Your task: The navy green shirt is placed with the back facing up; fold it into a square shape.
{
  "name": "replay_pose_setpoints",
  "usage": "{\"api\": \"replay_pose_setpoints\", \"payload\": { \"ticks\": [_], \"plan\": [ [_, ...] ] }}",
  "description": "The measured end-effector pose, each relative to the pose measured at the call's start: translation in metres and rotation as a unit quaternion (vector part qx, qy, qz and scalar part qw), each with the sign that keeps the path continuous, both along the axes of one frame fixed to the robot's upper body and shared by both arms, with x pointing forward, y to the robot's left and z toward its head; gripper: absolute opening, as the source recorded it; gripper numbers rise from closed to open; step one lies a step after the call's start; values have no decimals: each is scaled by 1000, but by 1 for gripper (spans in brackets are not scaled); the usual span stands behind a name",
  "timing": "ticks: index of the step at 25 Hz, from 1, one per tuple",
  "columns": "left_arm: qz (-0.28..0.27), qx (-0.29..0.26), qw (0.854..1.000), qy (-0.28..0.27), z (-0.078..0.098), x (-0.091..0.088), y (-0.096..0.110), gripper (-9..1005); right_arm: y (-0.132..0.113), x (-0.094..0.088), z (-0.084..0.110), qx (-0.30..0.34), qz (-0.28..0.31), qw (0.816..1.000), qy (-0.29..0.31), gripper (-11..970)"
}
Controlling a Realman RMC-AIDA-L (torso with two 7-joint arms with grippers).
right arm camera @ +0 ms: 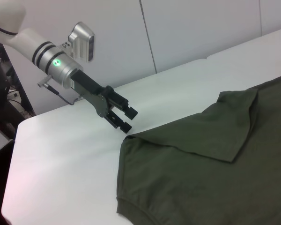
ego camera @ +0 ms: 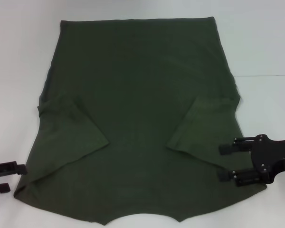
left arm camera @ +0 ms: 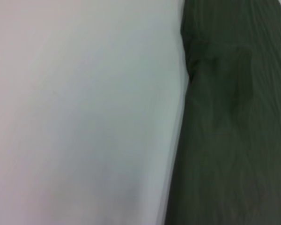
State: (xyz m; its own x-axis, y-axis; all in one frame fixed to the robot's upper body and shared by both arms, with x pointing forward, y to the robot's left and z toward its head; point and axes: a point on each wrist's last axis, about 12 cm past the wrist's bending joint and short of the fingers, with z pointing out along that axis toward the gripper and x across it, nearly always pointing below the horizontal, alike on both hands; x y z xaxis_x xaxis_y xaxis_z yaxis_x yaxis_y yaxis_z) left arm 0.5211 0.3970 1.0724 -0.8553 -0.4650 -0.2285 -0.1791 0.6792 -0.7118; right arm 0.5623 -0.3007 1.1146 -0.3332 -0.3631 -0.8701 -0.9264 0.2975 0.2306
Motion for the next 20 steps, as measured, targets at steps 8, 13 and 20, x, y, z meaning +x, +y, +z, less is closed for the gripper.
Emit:
{"api": "replay_pose_setpoints", "payload": {
  "ticks": [8, 13, 20],
  "plan": [
    [-2, -1, 1000, 2, -4, 4, -5, 858, 1, 1, 0, -1, 0, 1000, -1, 825],
    [-2, -1, 1000, 3, -5, 4, -6, 858, 1, 1, 0, -2, -1, 1000, -1, 825],
    [-3, -5, 1000, 6, -8, 5, -9, 858, 1, 2, 0, -3, -2, 1000, -2, 825]
  ]
}}
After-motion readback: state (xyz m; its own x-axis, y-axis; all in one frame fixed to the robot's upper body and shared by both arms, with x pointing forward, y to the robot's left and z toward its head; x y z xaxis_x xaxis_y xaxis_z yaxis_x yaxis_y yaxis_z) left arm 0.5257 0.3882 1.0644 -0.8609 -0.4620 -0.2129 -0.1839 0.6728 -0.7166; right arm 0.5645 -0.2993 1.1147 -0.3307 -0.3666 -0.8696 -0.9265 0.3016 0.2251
